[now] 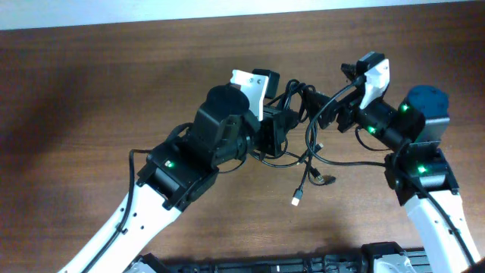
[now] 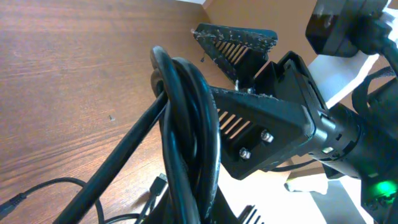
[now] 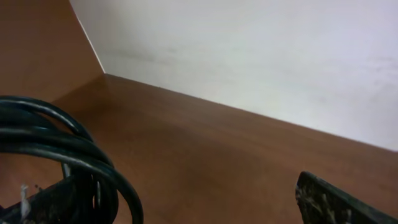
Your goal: Untangle cables
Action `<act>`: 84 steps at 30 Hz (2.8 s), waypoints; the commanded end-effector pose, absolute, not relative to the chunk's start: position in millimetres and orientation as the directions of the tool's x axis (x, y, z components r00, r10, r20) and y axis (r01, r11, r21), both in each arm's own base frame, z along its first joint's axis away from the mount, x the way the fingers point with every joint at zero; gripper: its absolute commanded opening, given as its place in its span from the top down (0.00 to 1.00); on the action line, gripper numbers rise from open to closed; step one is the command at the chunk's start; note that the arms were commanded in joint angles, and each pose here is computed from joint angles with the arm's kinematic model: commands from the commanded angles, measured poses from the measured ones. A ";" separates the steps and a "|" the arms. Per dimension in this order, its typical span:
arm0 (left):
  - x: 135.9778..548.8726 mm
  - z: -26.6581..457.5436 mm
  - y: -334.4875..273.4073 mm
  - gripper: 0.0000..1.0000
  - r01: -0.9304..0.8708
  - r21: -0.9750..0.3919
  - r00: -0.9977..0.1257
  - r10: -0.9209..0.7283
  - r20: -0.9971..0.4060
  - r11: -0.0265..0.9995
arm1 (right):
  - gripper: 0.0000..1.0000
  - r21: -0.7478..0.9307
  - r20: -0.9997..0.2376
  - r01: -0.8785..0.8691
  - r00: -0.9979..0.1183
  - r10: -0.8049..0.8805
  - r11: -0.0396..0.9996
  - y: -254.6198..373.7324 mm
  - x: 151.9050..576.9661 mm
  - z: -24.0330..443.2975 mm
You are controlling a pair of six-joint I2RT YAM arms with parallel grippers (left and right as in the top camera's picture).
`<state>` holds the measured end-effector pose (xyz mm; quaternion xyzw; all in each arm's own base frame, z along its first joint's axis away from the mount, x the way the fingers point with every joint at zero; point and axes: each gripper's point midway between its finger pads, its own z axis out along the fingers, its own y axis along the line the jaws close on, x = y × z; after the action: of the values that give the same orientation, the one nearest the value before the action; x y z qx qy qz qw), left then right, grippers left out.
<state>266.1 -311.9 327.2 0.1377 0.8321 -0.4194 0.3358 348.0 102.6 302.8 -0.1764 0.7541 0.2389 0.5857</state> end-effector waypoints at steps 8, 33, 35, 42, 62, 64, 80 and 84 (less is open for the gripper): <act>230.9 341.5 -320.3 1.00 0.578 -0.648 -0.757 0.028 -0.653 0.496 | 0.02 0.179 -0.945 -0.192 -0.305 0.115 0.965 38.8 383.8 282.4; 246.5 342.1 -313.6 1.00 0.577 -0.601 -0.718 -0.006 -0.696 0.553 | 0.13 0.094 -0.994 -0.663 -0.097 0.039 0.742 113.3 353.8 337.4; 245.8 340.0 -312.9 1.00 0.601 -0.574 -0.700 0.020 -0.714 0.556 | 0.13 0.094 -0.994 -0.650 -0.097 0.040 0.754 111.0 355.8 337.1; 246.7 344.7 -298.0 1.00 0.666 -0.480 -0.623 0.072 -0.779 0.571 | 0.13 0.108 -0.992 -0.644 -0.117 0.042 0.757 110.3 356.0 333.4; 252.2 357.2 -273.7 1.00 0.910 -0.005 -0.155 0.330 -0.931 0.414 | 0.25 -0.222 -0.975 -0.858 0.194 -0.109 0.463 149.7 293.5 356.3; 252.3 357.1 -273.8 1.00 0.910 -0.005 -0.155 0.330 -0.931 0.414 | 0.42 -0.224 -0.975 -0.863 0.197 -0.107 0.453 150.7 291.6 356.7; 249.5 364.2 -277.8 1.00 0.916 -0.040 -0.169 0.292 -0.941 0.400 | 0.96 -0.223 -0.975 -0.891 0.204 -0.091 0.395 155.7 281.3 357.4; 260.9 368.0 -274.1 1.00 0.871 -0.106 -0.245 0.236 -0.940 0.480 | 0.96 -0.132 -0.991 -0.904 0.120 -0.055 0.407 155.2 282.3 357.3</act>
<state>256.5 -279.1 351.4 0.4296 0.7060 -0.3218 0.4619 286.6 155.1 349.8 -0.4382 0.5597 0.3209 0.6258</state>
